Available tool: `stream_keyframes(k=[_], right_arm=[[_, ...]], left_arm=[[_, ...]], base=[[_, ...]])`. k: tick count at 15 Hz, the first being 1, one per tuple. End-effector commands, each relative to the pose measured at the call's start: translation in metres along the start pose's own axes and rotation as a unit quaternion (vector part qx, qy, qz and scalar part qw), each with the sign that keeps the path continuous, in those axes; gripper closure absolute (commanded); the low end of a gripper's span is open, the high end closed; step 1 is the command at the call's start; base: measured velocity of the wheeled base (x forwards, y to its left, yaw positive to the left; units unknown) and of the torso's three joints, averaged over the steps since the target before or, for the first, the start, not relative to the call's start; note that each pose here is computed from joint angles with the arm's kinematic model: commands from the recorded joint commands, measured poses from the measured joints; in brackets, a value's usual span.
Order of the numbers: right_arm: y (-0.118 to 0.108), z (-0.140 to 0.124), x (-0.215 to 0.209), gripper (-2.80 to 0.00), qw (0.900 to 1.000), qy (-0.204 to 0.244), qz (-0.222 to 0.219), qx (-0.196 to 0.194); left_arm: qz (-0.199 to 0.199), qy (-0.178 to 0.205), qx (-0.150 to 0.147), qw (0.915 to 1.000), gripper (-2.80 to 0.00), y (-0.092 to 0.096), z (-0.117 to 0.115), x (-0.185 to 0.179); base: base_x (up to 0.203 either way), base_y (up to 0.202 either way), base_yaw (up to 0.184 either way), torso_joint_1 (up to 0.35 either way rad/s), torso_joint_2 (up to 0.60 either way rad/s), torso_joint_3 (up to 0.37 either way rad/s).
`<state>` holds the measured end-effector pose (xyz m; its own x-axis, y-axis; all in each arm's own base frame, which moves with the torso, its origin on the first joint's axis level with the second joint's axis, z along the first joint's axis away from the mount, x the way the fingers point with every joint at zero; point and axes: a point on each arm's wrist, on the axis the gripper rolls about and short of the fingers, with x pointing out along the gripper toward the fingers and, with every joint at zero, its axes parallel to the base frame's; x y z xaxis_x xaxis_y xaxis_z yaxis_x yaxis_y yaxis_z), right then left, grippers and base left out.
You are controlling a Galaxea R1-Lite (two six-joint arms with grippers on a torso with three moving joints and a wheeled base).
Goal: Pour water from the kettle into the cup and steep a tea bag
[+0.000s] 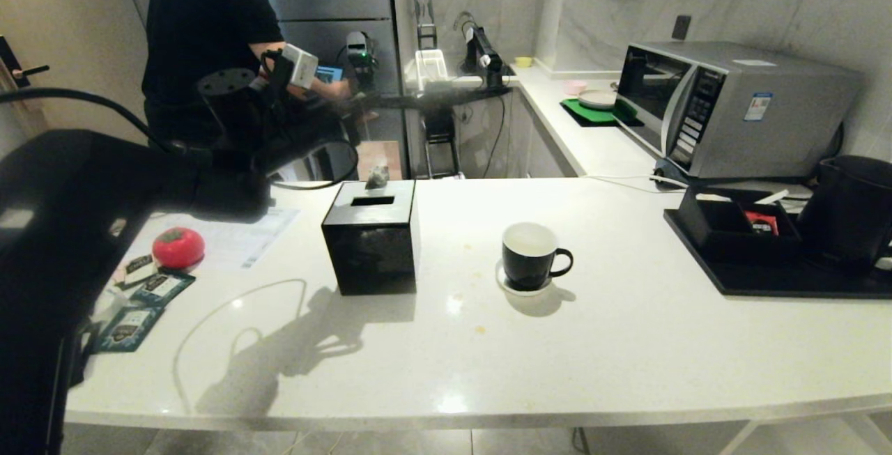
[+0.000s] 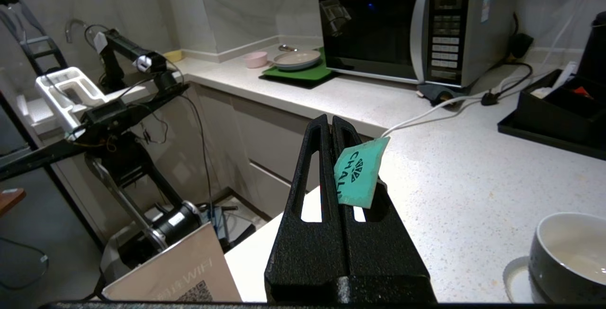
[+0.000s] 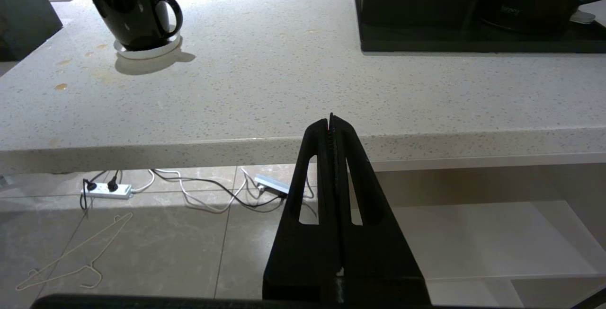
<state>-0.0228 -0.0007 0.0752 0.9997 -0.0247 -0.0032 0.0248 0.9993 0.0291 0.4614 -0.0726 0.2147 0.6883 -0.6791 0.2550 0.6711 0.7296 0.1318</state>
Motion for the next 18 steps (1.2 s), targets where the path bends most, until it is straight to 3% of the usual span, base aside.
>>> stream_keyframes(k=[1,18], right_arm=[[0.0,0.0,0.0,0.0,1.0,0.001,0.0,0.0],[0.0,0.0,0.0,0.0,1.0,0.001,0.0,0.0]], left_arm=[[0.0,0.004,-0.003,1.0,0.0,0.0,-0.007,0.0],[0.013,0.018,-0.008,0.9997,0.0,0.005,-0.033,-0.012]], base=[[0.0,0.0,0.0,0.0,0.0,0.0],[0.0,0.0,0.0,0.0,0.0,0.0]])
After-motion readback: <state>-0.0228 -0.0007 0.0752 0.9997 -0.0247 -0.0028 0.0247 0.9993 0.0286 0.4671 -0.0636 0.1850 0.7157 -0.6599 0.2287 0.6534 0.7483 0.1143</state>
